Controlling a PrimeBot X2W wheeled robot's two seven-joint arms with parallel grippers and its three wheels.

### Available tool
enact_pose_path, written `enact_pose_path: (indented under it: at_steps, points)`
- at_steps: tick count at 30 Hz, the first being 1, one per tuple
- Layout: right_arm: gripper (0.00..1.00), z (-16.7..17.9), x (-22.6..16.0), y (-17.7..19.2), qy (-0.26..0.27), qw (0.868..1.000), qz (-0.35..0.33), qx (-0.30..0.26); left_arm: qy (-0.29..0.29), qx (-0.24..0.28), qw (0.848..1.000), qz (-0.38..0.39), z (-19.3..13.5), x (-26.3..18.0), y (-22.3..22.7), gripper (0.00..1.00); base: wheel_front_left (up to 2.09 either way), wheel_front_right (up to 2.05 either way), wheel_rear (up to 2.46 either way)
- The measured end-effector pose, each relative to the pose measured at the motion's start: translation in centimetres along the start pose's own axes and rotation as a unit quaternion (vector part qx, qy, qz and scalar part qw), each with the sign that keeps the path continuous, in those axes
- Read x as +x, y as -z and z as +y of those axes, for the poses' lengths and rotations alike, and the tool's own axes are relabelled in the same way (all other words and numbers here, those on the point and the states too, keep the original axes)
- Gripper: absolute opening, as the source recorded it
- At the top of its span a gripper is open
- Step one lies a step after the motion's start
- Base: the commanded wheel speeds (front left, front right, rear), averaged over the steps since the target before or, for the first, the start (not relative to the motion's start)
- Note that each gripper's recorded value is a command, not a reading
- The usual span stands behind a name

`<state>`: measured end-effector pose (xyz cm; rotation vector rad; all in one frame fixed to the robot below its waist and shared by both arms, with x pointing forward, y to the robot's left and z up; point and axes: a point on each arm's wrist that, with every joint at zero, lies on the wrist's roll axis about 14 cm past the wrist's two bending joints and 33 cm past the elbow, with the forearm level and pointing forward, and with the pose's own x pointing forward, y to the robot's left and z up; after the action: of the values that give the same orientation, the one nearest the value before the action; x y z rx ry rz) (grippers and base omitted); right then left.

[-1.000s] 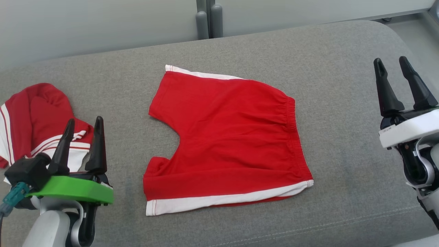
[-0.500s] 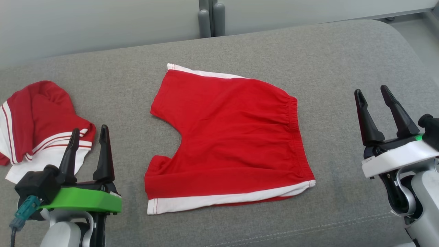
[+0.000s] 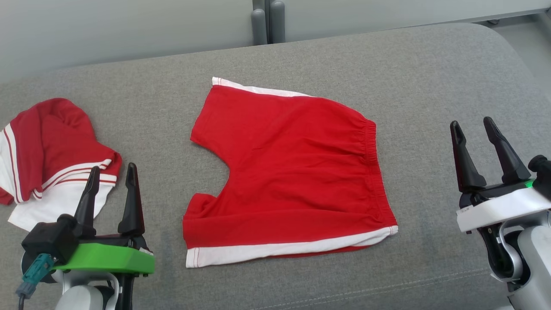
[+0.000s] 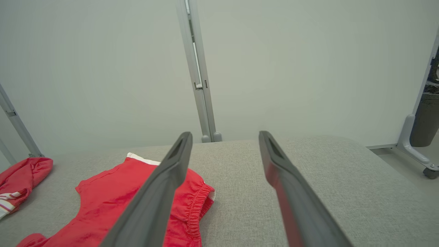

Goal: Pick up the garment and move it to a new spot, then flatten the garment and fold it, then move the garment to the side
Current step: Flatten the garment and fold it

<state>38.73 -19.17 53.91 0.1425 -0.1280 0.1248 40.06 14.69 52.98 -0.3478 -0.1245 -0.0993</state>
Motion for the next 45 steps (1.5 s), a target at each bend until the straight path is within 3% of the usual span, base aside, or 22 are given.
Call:
enact_pose_path:
  at_steps: [7,16,21,29,40,45]
  points:
    - [1.00,0.0,-0.5,0.7,0.003,1.000,0.008,0.013,0.002,-0.008,1.000,-0.002,-0.4,0.0,0.1,1.00,0.00,0.00,0.00]
    - [1.00,0.7,-3.0,5.2,-0.002,0.996,0.077,0.053,-0.005,-0.011,0.999,0.050,0.3,-2.0,3.2,1.00,0.00,0.00,0.00]
    - [1.00,1.8,-5.4,9.1,-0.010,0.986,0.141,0.084,0.000,-0.015,0.990,0.141,0.1,-5.3,8.3,1.00,0.00,0.00,0.00]
    - [1.00,3.6,-7.7,12.9,-0.029,0.971,0.213,0.105,0.014,-0.019,0.980,0.196,-0.5,-7.0,11.0,1.00,0.00,0.00,0.00]
    - [1.00,5.1,-8.8,15.8,-0.038,0.954,0.270,0.125,0.038,-0.024,0.967,0.251,-1.7,-7.9,13.5,1.00,0.00,0.00,0.00]
    - [1.00,5.5,-7.3,16.0,-0.047,0.954,0.269,0.125,0.043,-0.023,0.965,0.259,-1.9,-7.4,13.9,1.00,0.00,0.00,0.00]
